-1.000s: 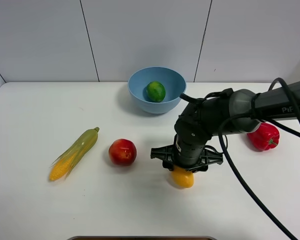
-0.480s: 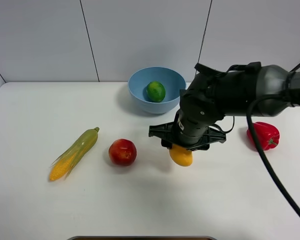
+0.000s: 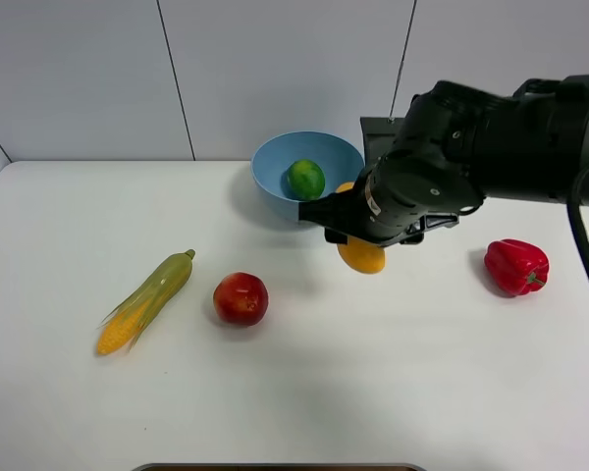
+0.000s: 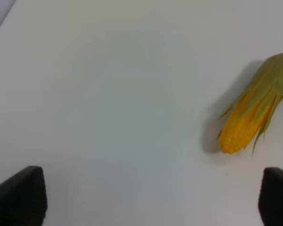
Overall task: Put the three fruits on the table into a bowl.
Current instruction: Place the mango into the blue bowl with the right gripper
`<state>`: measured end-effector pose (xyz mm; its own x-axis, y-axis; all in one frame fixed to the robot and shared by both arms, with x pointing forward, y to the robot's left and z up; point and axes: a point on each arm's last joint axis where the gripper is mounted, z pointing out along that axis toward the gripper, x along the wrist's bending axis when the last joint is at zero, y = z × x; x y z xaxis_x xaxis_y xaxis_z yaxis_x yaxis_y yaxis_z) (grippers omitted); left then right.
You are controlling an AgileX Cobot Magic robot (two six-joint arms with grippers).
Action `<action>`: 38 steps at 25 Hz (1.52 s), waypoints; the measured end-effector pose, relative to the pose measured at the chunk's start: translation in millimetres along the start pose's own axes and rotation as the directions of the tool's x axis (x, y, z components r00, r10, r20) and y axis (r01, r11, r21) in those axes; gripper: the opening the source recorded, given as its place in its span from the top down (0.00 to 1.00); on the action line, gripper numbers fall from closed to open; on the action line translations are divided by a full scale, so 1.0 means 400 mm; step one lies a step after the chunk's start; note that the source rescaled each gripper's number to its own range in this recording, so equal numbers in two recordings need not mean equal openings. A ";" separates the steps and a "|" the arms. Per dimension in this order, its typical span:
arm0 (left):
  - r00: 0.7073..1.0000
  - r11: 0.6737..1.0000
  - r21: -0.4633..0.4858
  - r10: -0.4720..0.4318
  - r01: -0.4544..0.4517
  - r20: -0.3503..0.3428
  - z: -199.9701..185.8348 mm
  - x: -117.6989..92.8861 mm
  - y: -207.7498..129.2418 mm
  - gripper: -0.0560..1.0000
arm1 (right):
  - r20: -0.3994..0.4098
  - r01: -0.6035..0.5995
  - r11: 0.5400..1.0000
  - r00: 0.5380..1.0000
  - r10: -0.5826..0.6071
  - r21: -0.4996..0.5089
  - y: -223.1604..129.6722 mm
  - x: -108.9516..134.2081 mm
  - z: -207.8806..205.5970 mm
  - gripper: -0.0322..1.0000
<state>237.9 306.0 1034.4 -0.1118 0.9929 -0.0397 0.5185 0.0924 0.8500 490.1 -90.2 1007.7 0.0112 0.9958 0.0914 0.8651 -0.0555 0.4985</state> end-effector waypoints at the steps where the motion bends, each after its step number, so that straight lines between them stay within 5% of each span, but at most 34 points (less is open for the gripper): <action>1: 1.000 1.000 0.000 0.000 0.000 0.000 0.000 0.000 0.000 0.00 | -0.006 0.005 1.000 1.000 -0.005 -0.026 0.017 0.003 -0.007 0.97; 9: 1.000 1.000 0.000 0.000 0.000 0.000 0.000 0.000 0.000 0.00 | -0.042 0.007 0.986 0.999 -0.015 -0.169 0.177 -0.015 -0.025 0.97; 21: 1.000 1.000 0.000 0.000 0.000 0.000 0.000 0.000 0.000 0.00 | -0.076 0.142 0.962 0.984 -0.163 -0.232 0.305 0.061 0.183 0.97; 38: 1.000 1.000 0.000 0.000 0.000 0.000 0.000 0.000 0.000 0.00 | -0.094 0.236 0.958 0.963 -0.253 -0.163 0.288 0.120 0.396 0.97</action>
<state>237.9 306.0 1034.4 -0.1118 0.9929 -0.0397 0.5185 0.0924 0.8500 669.9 -37.1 933.1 -0.2552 0.9659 0.0431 0.7498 0.1696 0.6396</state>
